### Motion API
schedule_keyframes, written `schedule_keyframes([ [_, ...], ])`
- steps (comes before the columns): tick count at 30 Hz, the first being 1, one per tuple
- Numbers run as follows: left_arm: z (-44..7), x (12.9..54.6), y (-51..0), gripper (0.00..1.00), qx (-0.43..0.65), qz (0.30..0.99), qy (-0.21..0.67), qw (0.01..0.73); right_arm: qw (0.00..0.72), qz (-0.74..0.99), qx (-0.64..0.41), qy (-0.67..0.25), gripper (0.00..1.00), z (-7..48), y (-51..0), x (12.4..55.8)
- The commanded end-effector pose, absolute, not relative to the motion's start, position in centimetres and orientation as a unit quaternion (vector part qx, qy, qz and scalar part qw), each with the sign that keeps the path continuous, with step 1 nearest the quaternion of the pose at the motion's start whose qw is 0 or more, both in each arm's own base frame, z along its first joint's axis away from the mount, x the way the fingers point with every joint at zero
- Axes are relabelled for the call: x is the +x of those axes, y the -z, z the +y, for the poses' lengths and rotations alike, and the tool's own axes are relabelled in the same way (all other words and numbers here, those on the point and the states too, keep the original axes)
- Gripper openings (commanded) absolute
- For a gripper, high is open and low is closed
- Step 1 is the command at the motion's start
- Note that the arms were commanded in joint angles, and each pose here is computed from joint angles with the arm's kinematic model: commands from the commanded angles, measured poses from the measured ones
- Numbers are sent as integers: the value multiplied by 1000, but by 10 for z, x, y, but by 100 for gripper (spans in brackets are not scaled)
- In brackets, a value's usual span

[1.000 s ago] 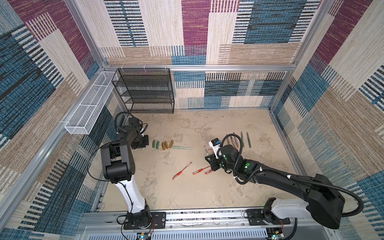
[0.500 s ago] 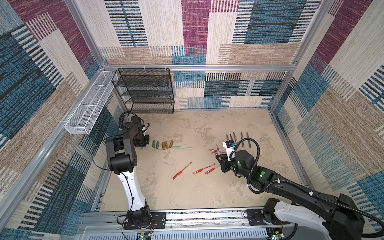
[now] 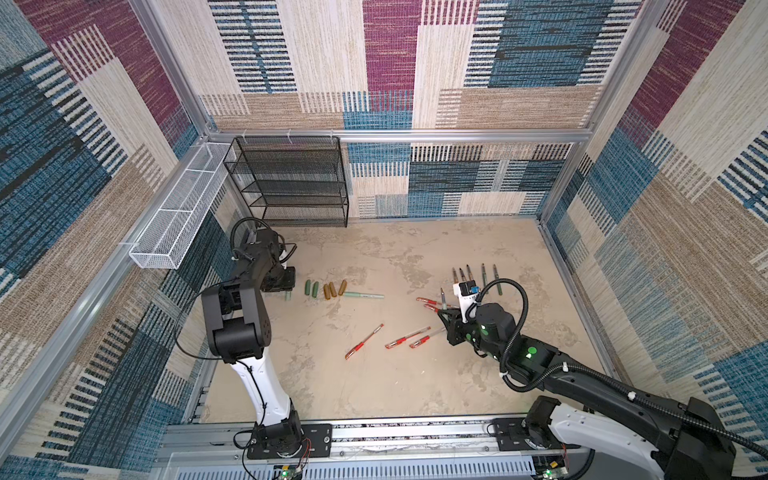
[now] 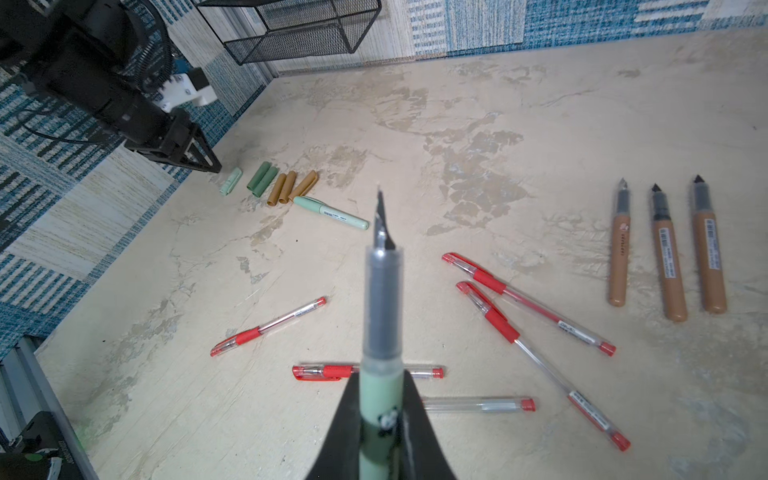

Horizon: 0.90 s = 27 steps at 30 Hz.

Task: Open the pen caps
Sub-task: 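Set the light-green cap beside the caps while the right gripper carries the pen away, then stand the uncapped light-green pen beside the upright pens and open right gripper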

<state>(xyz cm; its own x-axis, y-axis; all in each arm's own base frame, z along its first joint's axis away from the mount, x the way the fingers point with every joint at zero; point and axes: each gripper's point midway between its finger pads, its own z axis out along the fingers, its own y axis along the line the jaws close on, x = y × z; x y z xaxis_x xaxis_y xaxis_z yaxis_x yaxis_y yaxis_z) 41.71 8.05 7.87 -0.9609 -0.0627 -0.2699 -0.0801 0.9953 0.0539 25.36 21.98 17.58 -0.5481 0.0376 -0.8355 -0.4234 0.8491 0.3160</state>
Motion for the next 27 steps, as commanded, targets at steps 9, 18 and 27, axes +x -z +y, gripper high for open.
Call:
schedule_keyframes([
  [9,26,391,-176,47,27,961,16,276,481,843,-104,-217,0,210,-196,292],
  [18,-9,348,-224,51,59,932,76,349,465,857,-105,-197,0,209,-194,340],
  [27,-24,301,-213,63,59,915,102,386,424,879,-111,-190,0,209,-168,383],
])
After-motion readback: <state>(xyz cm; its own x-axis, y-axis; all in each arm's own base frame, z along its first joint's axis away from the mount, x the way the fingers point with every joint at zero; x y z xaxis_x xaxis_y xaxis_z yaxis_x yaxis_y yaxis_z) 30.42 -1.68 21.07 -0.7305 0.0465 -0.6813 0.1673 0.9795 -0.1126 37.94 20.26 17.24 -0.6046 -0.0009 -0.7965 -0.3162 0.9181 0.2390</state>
